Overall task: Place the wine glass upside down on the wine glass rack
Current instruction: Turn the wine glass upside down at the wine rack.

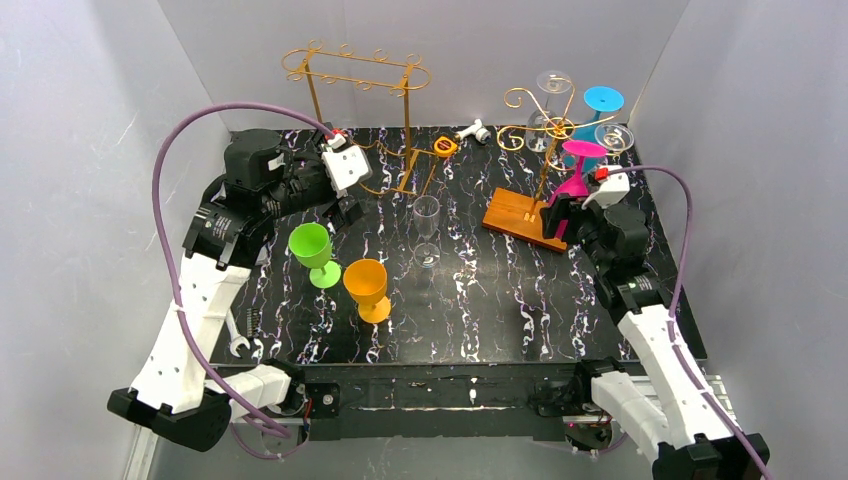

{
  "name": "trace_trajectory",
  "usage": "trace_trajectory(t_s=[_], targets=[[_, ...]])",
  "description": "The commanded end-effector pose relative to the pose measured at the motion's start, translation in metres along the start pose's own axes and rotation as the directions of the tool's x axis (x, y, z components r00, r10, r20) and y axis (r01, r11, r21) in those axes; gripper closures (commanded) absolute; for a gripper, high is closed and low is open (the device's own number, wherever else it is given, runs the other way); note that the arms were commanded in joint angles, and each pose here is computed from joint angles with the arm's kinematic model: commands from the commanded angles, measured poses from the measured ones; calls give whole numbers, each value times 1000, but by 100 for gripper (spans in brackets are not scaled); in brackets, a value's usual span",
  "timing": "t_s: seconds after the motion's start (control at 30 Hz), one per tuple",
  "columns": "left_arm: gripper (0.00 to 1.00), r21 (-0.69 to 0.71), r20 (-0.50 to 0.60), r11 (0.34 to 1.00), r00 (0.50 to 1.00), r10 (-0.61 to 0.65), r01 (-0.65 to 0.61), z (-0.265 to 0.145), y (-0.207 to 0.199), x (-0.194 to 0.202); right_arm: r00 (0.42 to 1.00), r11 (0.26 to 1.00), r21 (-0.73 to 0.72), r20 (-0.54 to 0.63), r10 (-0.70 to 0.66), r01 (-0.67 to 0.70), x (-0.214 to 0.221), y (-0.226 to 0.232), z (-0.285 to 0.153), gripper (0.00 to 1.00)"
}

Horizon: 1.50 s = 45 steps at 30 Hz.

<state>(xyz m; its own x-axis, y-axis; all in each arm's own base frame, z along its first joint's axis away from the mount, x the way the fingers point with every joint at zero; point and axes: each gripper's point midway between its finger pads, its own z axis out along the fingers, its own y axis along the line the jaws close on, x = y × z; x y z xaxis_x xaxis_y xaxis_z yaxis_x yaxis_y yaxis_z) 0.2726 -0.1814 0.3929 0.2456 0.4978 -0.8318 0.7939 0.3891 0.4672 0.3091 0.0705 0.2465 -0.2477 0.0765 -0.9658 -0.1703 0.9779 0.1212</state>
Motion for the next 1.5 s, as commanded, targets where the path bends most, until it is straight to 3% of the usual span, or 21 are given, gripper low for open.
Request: trace_trajectory(t_s=[0.0,0.37,1.07,1.47], targets=[[4,10,15,1000,1000,8,-8,-2,-2,-5,995,999,-51,102,6,-1,-34,9,14,49],[3,-1,9,1000,1000,6,-6,-1,1,-4,995,997,-72,101,16,-9,-36,13,27,51],[2,10,12,1000,1000,9,-9,3,3,-5,995,955,-289,86,-41,64,-36,50,26,52],[2,0,9,1000,1000,3,-3,5,6,-5,990,959,-269,132,-55,89,-30,45,10,55]])
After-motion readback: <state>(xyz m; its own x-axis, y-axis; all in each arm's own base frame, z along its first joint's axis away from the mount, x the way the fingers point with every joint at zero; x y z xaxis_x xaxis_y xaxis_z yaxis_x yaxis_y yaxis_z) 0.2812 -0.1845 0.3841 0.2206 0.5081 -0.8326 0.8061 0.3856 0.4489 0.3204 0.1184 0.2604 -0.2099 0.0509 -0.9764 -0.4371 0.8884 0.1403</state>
